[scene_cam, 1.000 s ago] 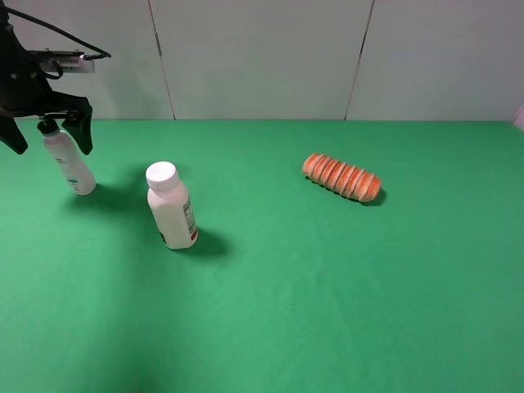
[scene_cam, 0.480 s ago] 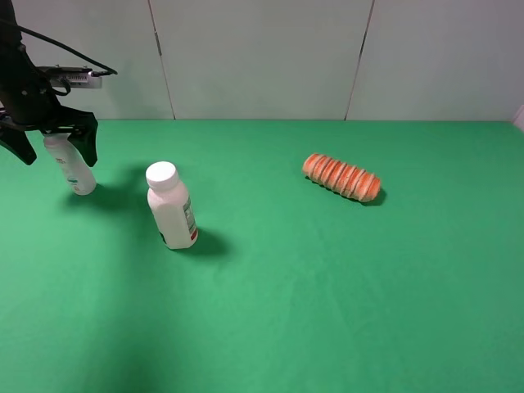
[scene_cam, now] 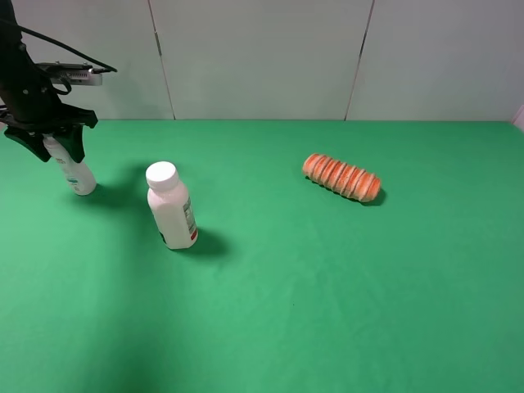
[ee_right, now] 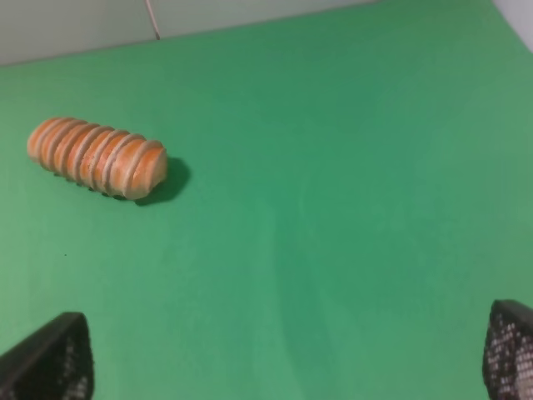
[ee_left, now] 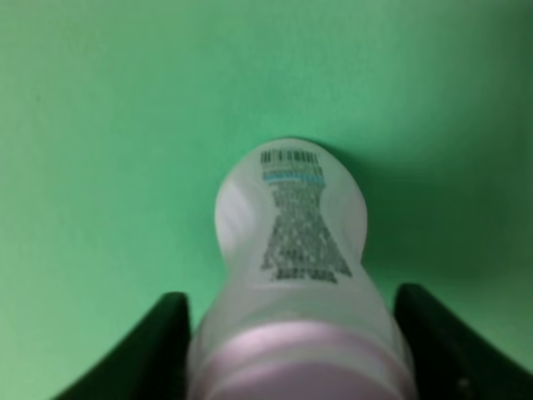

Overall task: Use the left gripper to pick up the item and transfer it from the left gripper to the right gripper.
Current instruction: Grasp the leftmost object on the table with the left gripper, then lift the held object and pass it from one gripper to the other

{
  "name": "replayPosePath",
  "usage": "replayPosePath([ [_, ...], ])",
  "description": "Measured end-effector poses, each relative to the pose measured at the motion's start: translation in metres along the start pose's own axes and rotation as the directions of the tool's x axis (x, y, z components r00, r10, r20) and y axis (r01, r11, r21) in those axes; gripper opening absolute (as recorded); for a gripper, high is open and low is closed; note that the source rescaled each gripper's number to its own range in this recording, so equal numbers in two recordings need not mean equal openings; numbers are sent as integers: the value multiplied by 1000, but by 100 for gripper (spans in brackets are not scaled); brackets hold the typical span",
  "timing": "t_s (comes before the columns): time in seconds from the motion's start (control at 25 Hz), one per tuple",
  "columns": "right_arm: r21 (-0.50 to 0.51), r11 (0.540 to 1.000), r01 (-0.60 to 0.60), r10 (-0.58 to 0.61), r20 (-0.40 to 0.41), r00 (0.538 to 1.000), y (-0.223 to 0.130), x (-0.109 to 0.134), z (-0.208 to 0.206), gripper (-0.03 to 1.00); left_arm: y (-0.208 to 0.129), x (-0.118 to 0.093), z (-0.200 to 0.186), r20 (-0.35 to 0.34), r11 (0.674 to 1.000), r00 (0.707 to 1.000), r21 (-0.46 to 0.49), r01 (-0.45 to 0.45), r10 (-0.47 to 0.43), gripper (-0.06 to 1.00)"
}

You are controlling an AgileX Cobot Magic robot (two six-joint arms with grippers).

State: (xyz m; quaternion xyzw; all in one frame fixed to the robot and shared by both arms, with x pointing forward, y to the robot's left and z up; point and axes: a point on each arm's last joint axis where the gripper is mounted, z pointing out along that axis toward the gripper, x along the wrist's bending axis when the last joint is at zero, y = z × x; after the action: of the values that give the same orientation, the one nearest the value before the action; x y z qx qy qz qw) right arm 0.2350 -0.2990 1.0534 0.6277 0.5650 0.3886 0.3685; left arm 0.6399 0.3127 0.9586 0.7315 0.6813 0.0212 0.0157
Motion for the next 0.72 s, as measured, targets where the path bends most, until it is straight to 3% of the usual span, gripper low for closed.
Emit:
replayPosePath([
  [0.72, 0, 1000, 0, 0, 0, 1000, 0, 0, 0, 100, 0, 0, 0, 1, 1000, 1000, -5, -2, 2, 0],
])
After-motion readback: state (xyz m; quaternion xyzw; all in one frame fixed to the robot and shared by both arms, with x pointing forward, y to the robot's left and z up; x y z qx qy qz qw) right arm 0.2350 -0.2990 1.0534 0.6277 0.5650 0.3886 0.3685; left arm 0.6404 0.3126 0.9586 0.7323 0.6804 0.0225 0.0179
